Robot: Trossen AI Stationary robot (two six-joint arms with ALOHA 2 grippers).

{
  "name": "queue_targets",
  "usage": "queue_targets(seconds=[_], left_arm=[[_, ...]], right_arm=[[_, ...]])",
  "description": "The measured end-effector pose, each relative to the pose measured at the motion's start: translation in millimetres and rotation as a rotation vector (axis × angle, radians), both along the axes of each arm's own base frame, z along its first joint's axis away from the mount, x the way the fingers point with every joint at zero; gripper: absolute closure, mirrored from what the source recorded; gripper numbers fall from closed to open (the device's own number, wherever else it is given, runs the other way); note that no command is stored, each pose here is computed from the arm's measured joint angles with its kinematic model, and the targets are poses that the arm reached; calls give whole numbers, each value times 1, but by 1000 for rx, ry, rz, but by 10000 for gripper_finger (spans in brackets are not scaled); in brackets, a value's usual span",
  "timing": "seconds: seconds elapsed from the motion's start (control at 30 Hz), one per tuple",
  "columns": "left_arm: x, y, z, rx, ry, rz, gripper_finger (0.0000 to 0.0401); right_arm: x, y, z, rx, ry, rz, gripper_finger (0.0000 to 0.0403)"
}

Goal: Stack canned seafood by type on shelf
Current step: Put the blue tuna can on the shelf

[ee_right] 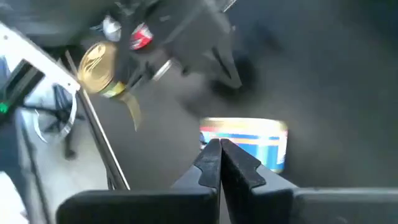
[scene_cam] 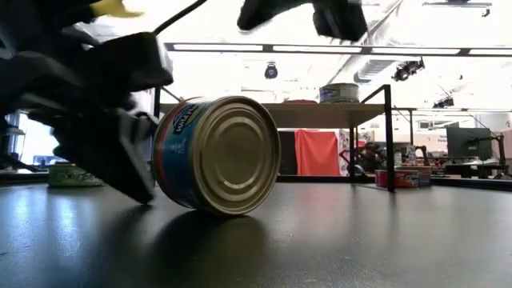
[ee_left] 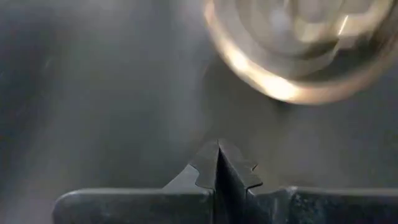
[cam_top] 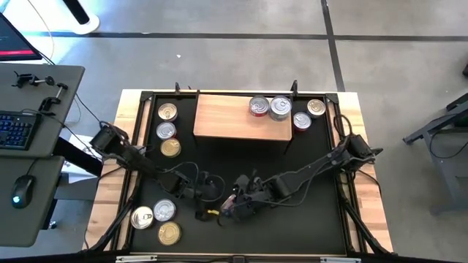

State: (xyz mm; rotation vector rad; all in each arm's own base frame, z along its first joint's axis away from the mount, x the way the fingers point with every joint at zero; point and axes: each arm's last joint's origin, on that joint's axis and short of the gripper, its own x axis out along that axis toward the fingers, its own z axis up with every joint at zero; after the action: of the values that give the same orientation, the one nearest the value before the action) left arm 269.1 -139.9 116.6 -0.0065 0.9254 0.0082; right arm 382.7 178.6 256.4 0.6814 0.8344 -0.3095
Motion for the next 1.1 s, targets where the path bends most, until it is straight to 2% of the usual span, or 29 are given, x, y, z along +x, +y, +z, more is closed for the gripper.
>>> queue_targets(seconds=[0.07, 0.17, 0.27, 0.37, 0.57, 0.7, 0.77, 0.9, 1.1], left_arm=[[-9, 3, 8, 33, 42, 7, 401], [-20, 4, 28, 58, 16, 9, 401], [-31, 4, 50, 46, -31, 26, 401], [-43, 1, 74, -13, -118, 70, 401], [-68, -14, 111, -179, -315, 155, 401], [-80, -28, 126, -257, -441, 163, 401], [-83, -34, 133, -301, -500, 161, 401], [-86, -44, 144, -373, -601, 171, 401], [-87, -47, 151, -396, -683, 205, 401]], right_arm=[[2, -1, 16, -68, -9, 85, 403], [7, -5, 35, -160, -47, 243, 396], [15, -16, 50, -206, -88, 382, 365], [19, -29, 52, -214, -81, 482, 305], [21, -41, 35, -211, 32, 656, 147], [27, -38, 19, -282, 50, 789, 71], [31, -37, 10, -326, 57, 863, 55], [38, -34, -11, -383, 92, 958, 50], [44, -32, -32, -419, 124, 1037, 50]])
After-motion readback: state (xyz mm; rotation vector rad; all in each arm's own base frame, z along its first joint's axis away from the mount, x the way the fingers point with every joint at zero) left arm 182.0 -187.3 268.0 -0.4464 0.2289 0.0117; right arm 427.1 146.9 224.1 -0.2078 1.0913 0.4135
